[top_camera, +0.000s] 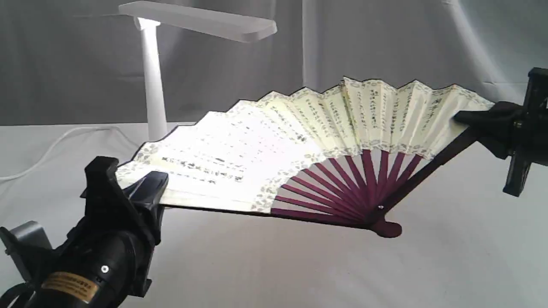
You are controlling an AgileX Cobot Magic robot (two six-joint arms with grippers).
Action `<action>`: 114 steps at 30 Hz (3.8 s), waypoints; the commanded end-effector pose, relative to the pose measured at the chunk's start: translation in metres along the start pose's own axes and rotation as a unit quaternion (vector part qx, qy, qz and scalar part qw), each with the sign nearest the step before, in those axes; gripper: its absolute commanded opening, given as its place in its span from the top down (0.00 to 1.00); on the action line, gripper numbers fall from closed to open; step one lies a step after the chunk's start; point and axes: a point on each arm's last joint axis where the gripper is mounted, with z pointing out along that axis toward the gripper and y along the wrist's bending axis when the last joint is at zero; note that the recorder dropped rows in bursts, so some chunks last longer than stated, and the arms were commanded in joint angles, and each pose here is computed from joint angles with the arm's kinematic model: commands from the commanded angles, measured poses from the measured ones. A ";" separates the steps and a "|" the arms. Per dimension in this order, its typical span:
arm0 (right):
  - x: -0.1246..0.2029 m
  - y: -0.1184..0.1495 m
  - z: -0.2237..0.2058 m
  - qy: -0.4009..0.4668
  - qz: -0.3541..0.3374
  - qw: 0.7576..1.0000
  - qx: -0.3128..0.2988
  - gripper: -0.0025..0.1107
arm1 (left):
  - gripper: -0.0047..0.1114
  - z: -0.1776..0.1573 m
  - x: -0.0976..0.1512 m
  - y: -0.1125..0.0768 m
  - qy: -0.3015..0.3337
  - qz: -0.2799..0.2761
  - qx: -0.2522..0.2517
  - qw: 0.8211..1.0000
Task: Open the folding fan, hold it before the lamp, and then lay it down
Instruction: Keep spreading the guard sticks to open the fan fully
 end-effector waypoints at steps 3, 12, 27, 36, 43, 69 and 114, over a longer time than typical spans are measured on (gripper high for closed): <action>-0.004 -0.005 -0.003 -0.014 -0.022 0.999 0.025 0.98 | 0.96 -0.002 -0.012 -0.003 -0.061 -0.034 0.009 0.998; -0.008 -0.007 -0.006 -0.031 -0.010 0.999 0.038 0.98 | 0.96 -0.002 -0.014 -0.002 -0.069 -0.037 0.007 0.997; -0.025 -0.006 -0.044 -0.058 0.003 0.998 0.000 0.98 | 0.96 -0.002 -0.013 -0.002 -0.067 -0.046 0.008 0.997; -0.024 -0.005 -0.044 -0.058 0.001 0.998 0.000 0.98 | 0.96 -0.004 -0.013 -0.013 -0.057 -0.075 0.026 0.995; -0.024 -0.001 -0.045 -0.059 -0.006 0.998 -0.002 0.98 | 0.96 -0.010 -0.014 -0.027 -0.042 -0.063 0.049 0.996; 0.024 0.067 -0.012 0.008 -0.084 0.996 -0.035 0.98 | 0.96 -0.079 -0.071 -0.041 -0.066 -0.137 0.094 0.984; 0.028 0.079 -0.015 0.007 -0.075 0.996 -0.042 0.98 | 0.96 -0.097 -0.088 -0.056 -0.086 -0.184 0.129 0.971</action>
